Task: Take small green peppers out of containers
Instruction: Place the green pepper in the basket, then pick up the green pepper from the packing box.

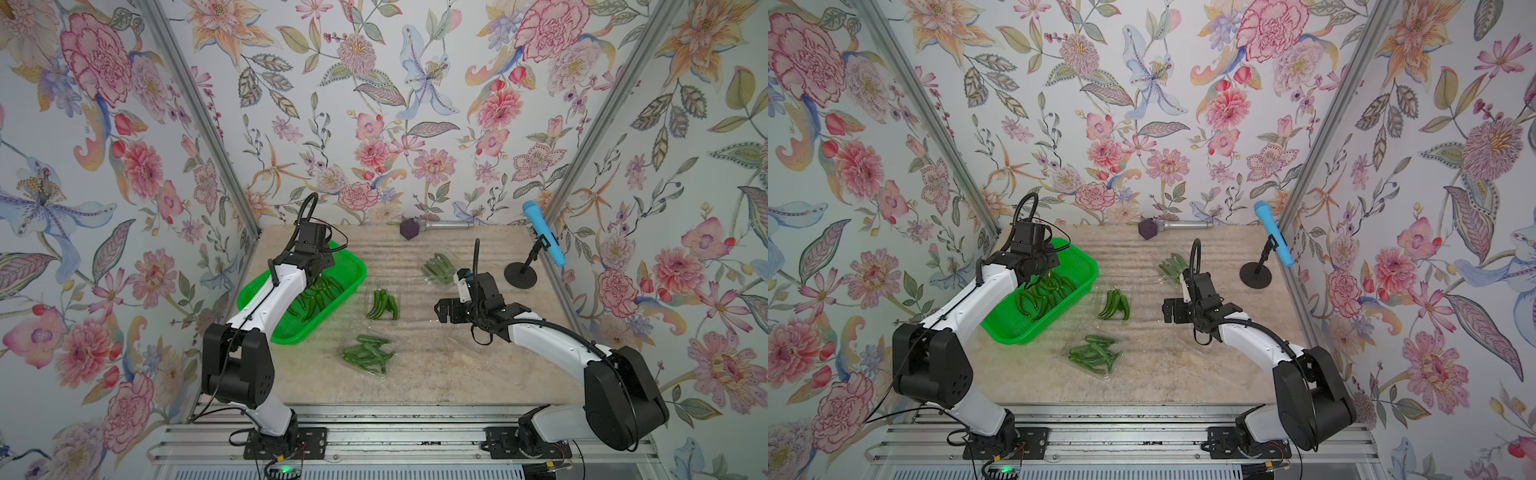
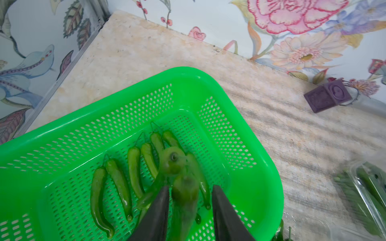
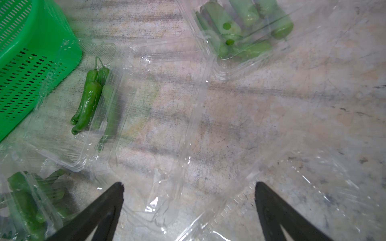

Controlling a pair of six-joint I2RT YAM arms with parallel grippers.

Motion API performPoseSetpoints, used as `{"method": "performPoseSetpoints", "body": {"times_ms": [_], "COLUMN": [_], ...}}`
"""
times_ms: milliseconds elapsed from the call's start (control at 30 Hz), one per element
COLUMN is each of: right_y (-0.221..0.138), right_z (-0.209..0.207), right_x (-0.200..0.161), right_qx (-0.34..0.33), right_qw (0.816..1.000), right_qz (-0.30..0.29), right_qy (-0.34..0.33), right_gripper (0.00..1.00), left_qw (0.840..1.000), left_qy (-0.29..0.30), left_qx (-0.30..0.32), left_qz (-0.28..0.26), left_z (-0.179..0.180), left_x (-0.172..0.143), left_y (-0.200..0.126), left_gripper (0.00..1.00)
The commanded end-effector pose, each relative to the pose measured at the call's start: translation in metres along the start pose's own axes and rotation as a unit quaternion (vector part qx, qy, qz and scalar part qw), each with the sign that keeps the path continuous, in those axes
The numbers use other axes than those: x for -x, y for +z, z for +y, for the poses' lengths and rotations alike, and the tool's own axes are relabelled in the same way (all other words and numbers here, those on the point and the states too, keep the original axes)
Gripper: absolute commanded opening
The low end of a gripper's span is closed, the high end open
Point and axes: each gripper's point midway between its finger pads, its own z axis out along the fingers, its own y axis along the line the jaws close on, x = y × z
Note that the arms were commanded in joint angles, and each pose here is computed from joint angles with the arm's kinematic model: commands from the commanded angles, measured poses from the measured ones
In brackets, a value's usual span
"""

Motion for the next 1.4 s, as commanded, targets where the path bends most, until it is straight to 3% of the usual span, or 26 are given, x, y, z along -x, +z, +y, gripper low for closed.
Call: {"method": "performPoseSetpoints", "body": {"times_ms": [0,233,367,500,667,800,967,1367], "right_y": [0.002,0.005,0.001,-0.002,-0.008,-0.012,-0.012,-0.012], "right_z": [0.001,-0.011,-0.026,-0.032,-0.033,-0.038,-0.042,-0.038], "right_x": [0.011,0.004,0.002,-0.003,-0.008,-0.015,-0.021,-0.022], "right_qx": [-0.008,-0.048,-0.091,-0.105,-0.110,-0.114,-0.114,-0.100], "right_qw": [1.000,0.998,0.995,0.993,0.993,0.992,0.992,0.994], "right_qz": [-0.007,0.008,0.005,0.002,0.001,0.002,0.006,0.007], "right_qy": [0.012,0.025,0.045,0.055,0.048,0.049,0.055,0.050], "right_gripper": [1.00,1.00,1.00,1.00,1.00,1.00,1.00,1.00], "left_qw": [0.998,0.998,0.996,0.985,0.968,0.963,0.966,0.955], "left_qy": [0.033,0.047,0.066,0.146,0.188,0.202,0.209,0.232], "left_qx": [0.017,-0.013,-0.061,-0.091,-0.164,-0.169,-0.134,-0.147], "left_qz": [0.049,0.035,-0.019,-0.031,0.033,0.056,0.067,0.109], "left_z": [0.009,0.000,-0.032,-0.083,-0.141,-0.154,-0.151,-0.169], "left_x": [-0.027,-0.026,-0.020,-0.042,-0.099,-0.135,-0.152,-0.195], "left_y": [0.021,0.020,-0.009,-0.032,-0.034,-0.016,0.005,0.020], "left_gripper": [0.49,0.52,0.55,0.58,0.61,0.60,0.59,0.57]}}
